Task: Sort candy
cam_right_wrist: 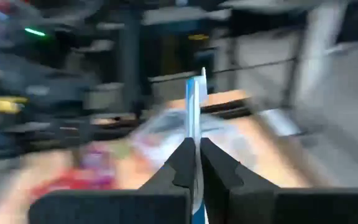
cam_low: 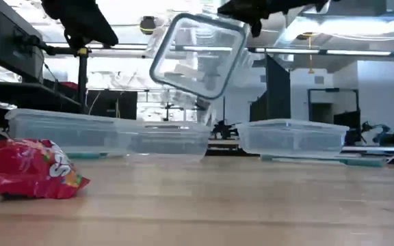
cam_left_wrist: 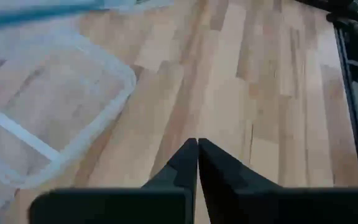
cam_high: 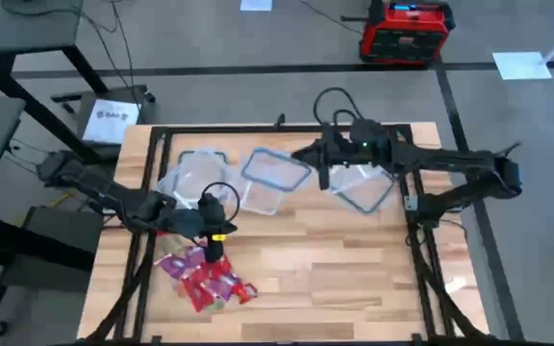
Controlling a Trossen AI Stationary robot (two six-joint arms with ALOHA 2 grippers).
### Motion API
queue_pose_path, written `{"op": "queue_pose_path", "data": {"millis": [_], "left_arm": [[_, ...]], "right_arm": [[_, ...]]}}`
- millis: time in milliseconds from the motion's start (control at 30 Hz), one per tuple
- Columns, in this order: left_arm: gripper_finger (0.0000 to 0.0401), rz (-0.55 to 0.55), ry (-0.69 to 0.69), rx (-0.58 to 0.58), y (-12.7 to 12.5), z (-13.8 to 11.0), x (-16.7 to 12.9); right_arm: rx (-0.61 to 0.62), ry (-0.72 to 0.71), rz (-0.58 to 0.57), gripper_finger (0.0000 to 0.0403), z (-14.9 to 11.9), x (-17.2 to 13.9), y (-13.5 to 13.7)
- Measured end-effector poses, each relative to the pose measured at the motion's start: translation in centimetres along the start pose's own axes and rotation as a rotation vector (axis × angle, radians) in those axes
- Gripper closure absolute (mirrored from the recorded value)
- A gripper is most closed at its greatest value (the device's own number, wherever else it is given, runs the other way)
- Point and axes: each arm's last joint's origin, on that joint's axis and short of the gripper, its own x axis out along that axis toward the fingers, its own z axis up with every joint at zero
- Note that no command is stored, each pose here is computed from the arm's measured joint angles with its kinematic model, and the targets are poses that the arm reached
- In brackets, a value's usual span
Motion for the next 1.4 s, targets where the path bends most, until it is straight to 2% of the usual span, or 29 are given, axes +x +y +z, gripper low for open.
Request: {"op": "queue_pose_path", "data": {"millis": [67, 167, 333, 433, 567, 667, 767, 833, 1000, 1267, 1400], "left_arm": [[0.0401, 0.044, -0.027, -0.005, 0.1, 0.1, 0.0], [0.0401, 0.184, -0.121, -0.028, 0.8, 0.6, 0.1], [0.0401, 0.373, -0.177, -0.062, 3.7, 2.1, 2.3], [0.0401, 0.406, -0.131, -0.117, 6.1, 2.6, 5.0], [0.0401, 0.34, -0.011, -0.171, 8.6, 2.1, 8.9], [0.0401, 0.316, 0.068, -0.199, 9.5, 1.0, 11.2], [0.0401, 0.254, 0.145, -0.231, 9.5, -0.1, 12.8], [0.0401, 0.168, 0.188, -0.241, 9.0, -0.6, 13.4], [0.0401, 0.045, 0.247, -0.263, 6.6, -1.4, 13.2], [0.0401, -0.058, 0.203, -0.274, 3.5, -0.8, 11.5], [0.0401, -0.087, 0.163, -0.194, 2.8, 0.1, 11.0]], "right_arm": [[-0.076, 0.01, -0.091, 0.0403, 0.0, 0.0, -0.5], [-0.129, 0.033, -0.182, 0.0403, -0.2, 0.0, -1.2], [-0.137, 0.033, -0.234, 0.0403, -0.2, -0.1, -2.4], [-0.112, 0.033, -0.248, 0.0403, -0.2, -0.1, -2.8], [-0.109, 0.04, -0.252, 0.0403, -0.3, -0.2, -3.0], [-0.112, 0.04, -0.251, 0.0403, -0.3, -0.2, -3.0], [-0.12, 0.049, -0.243, 0.0403, -0.6, 0.3, -2.9], [-0.126, 0.078, -0.236, 0.0403, -1.0, 0.6, -2.9], [-0.172, 0.111, -0.214, 0.0403, -2.3, 2.3, -2.6], [-0.23, 0.193, -0.15, 0.0403, -5.5, 5.7, -1.7], [-0.301, 0.246, -0.095, 0.0403, -7.3, 7.2, -0.3]]}}
